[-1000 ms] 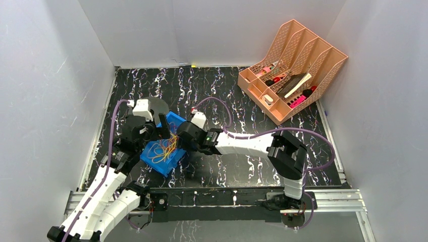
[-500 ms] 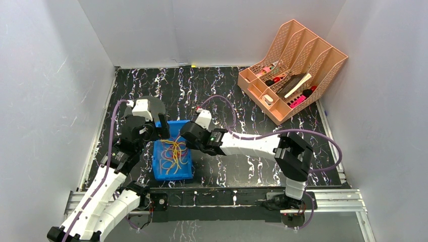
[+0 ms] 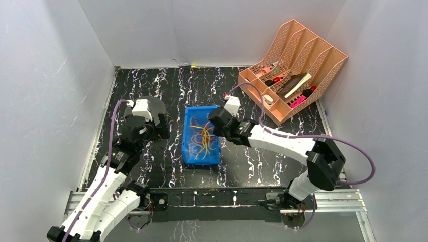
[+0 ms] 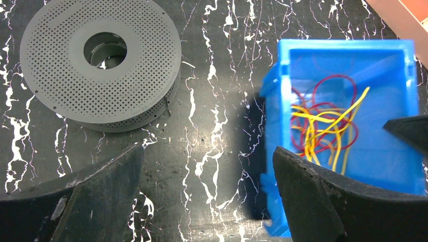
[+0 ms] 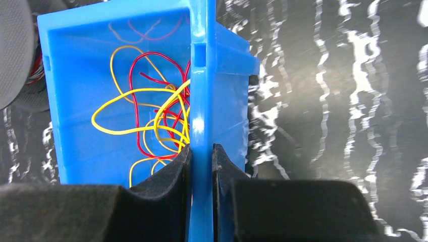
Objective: Wrap the cables
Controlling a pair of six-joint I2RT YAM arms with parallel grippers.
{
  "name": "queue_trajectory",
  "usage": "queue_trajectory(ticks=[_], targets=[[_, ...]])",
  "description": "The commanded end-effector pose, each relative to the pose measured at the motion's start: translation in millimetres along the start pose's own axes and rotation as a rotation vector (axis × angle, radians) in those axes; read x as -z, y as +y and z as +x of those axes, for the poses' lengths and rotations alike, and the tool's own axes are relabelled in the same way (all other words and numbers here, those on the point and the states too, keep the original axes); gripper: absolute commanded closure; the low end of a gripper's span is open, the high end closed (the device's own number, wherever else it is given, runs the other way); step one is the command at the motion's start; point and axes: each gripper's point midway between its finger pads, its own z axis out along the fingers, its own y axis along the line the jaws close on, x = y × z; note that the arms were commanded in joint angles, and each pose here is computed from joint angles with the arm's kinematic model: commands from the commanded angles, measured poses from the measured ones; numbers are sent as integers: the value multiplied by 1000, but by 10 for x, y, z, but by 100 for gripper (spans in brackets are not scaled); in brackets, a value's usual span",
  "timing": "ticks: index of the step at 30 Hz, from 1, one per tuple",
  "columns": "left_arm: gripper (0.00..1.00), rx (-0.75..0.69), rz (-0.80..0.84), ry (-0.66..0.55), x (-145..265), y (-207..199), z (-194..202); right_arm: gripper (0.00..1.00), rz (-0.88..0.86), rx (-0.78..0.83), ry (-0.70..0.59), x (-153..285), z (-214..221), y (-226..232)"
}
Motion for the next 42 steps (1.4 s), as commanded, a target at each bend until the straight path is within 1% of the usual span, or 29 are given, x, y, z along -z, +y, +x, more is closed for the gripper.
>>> queue_trajectory(ticks=[1,9,14,20,26,37,38,40,42], targets=[[2,2,3,-30,53,-17,-135,100,-59,3,-92,112,-522,-127],[2,0,0,-22,35,-14,-119,100,-53,67,-62,17,-878,-529],[2,0,2,-21,34,-19,-117,100,-97,103,-23,-52,-1013,-636],[2,-2,1,-18,27,-19,-113,100,-116,68,8,-198,-1188,-827],[2,-3,3,-16,16,-25,-106,100,-106,9,44,-448,-1239,-1009],[2,-11,9,16,-39,-46,-46,100,-46,-26,27,-824,-1341,-1210],[2,-12,9,19,-47,-50,-42,97,-47,-28,19,-844,-1368,-1225],[2,-14,7,26,-62,-50,-29,85,-45,-32,8,-871,-1425,-1261],[2,-16,6,33,-76,-50,-12,66,-52,-29,14,-882,-1453,-1261]])
